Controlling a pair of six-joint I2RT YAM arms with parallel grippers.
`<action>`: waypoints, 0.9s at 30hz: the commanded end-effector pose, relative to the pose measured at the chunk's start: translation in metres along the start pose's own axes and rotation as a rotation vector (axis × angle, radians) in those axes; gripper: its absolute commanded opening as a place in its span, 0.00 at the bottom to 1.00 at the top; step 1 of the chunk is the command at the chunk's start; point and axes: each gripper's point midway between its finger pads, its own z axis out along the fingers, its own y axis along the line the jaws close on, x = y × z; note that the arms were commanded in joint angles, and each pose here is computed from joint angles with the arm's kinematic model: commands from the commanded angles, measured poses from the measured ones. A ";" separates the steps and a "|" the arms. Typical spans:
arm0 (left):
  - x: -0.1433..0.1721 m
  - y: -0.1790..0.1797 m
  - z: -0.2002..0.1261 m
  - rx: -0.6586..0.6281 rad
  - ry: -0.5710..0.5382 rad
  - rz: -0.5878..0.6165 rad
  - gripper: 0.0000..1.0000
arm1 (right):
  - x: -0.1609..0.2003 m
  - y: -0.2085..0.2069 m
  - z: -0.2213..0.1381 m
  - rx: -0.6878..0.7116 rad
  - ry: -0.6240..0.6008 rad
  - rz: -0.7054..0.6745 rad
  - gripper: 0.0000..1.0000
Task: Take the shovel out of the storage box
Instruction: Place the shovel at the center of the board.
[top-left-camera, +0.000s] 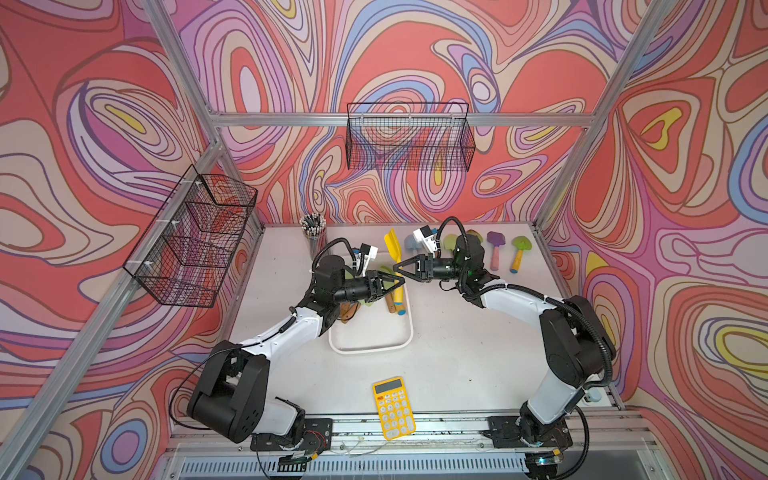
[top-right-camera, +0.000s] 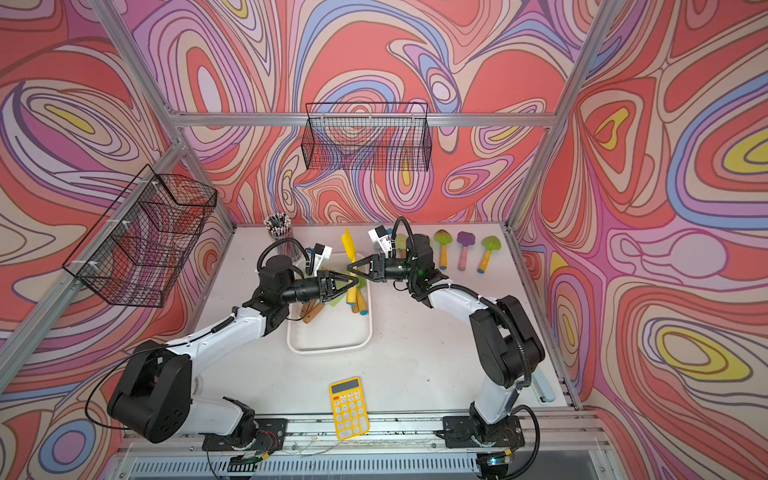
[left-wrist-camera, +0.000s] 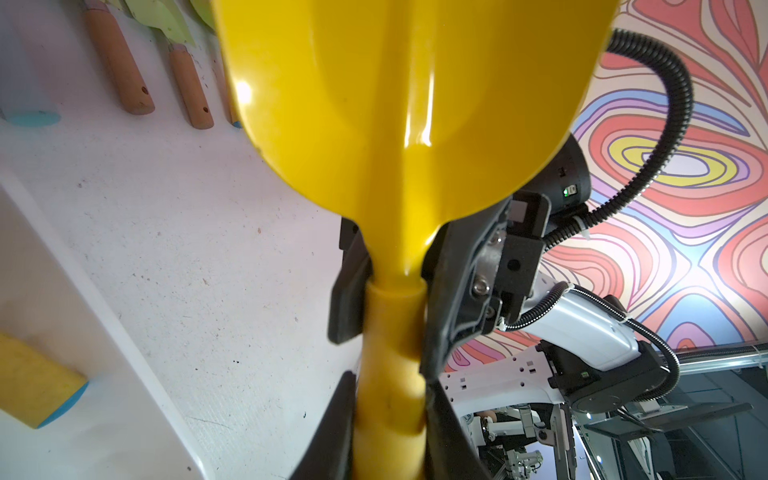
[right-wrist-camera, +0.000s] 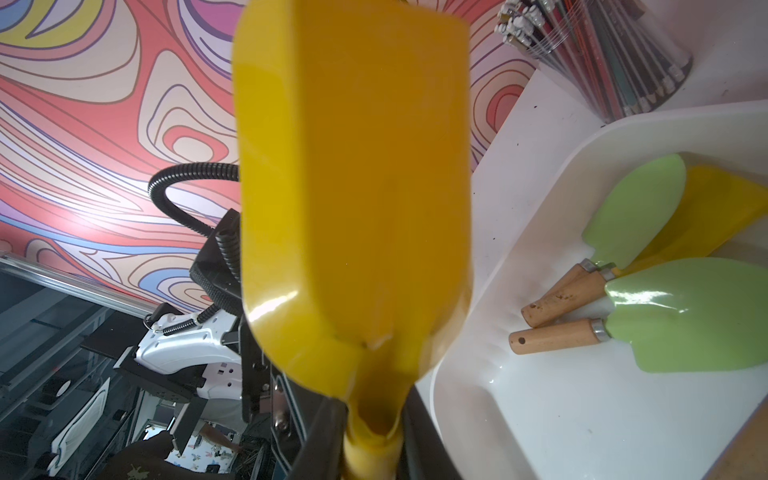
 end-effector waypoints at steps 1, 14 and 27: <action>-0.001 0.001 -0.003 -0.029 -0.001 0.010 0.48 | 0.000 0.001 0.002 -0.007 0.000 -0.040 0.12; -0.018 0.054 -0.070 -0.556 -0.089 0.125 0.55 | -0.002 -0.037 -0.012 0.313 0.013 -0.046 0.11; -0.012 0.112 -0.130 -1.059 -0.062 0.141 0.53 | 0.009 -0.125 -0.079 0.951 0.020 0.011 0.11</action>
